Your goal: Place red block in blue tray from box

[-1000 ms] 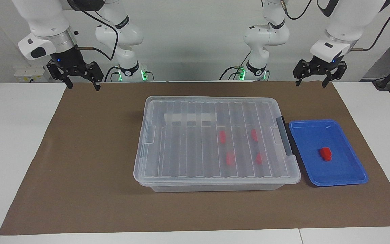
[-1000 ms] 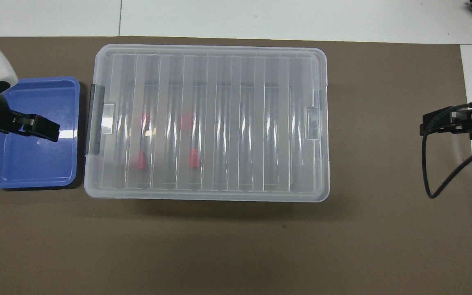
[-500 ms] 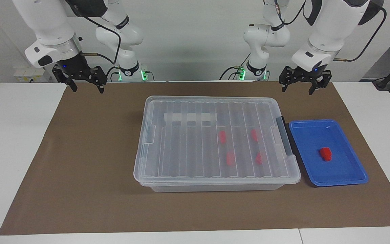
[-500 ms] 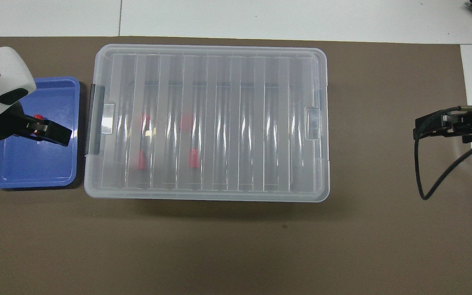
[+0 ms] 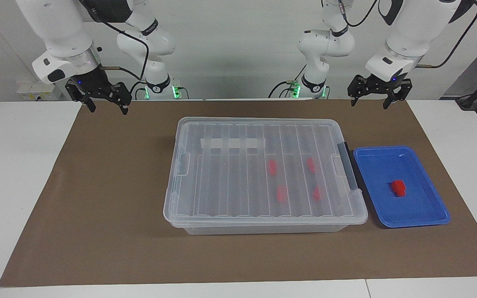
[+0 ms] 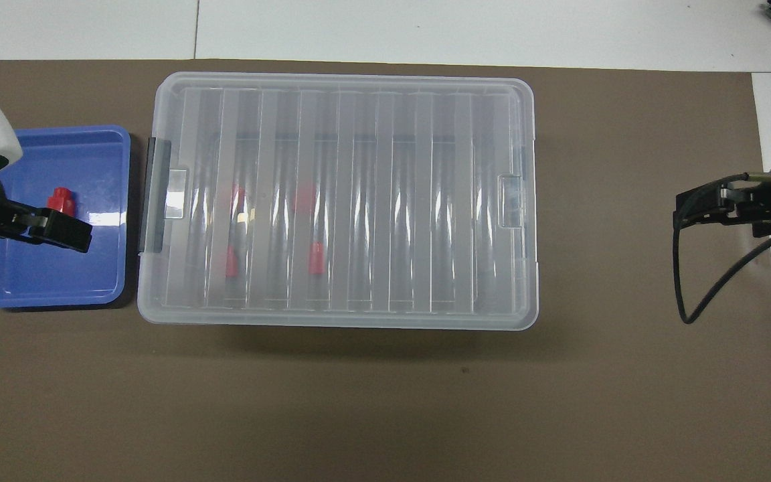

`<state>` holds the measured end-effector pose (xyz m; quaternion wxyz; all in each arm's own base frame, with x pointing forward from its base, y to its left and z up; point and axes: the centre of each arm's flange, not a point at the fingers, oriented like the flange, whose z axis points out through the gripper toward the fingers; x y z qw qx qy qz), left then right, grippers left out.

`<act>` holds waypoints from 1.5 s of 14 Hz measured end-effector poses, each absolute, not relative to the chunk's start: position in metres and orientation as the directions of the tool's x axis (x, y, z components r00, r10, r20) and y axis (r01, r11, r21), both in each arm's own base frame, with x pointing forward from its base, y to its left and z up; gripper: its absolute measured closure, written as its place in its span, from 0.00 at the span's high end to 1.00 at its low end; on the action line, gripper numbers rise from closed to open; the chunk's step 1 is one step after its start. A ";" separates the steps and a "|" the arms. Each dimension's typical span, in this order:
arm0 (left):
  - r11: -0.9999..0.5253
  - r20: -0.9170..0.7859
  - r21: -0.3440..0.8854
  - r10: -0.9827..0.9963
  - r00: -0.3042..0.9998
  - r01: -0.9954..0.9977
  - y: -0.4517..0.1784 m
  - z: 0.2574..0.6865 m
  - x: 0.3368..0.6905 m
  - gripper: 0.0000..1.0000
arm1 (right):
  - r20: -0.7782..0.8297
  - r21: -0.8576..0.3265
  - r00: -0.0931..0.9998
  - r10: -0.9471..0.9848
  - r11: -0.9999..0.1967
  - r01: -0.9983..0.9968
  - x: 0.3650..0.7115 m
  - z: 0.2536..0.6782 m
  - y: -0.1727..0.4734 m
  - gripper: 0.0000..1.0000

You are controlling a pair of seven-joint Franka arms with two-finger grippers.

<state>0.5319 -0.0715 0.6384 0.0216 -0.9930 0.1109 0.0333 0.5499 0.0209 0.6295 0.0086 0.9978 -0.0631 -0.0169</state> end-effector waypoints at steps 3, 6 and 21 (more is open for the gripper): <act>-0.978 -0.074 -0.035 -0.204 0.976 -0.207 -0.064 0.637 0.533 1.00 | -0.030 0.031 0.991 -0.127 -0.992 -0.126 0.550 0.630 0.020 1.00; -0.981 -0.081 -0.035 -0.186 0.979 -0.189 -0.053 0.635 0.534 1.00 | -0.029 0.032 0.991 -0.127 -0.991 -0.126 0.550 0.630 0.020 1.00; -0.977 0.008 -0.045 -0.211 0.978 -0.210 -0.072 0.616 0.535 1.00 | -0.030 0.032 0.991 -0.127 -0.992 -0.126 0.549 0.630 0.020 1.00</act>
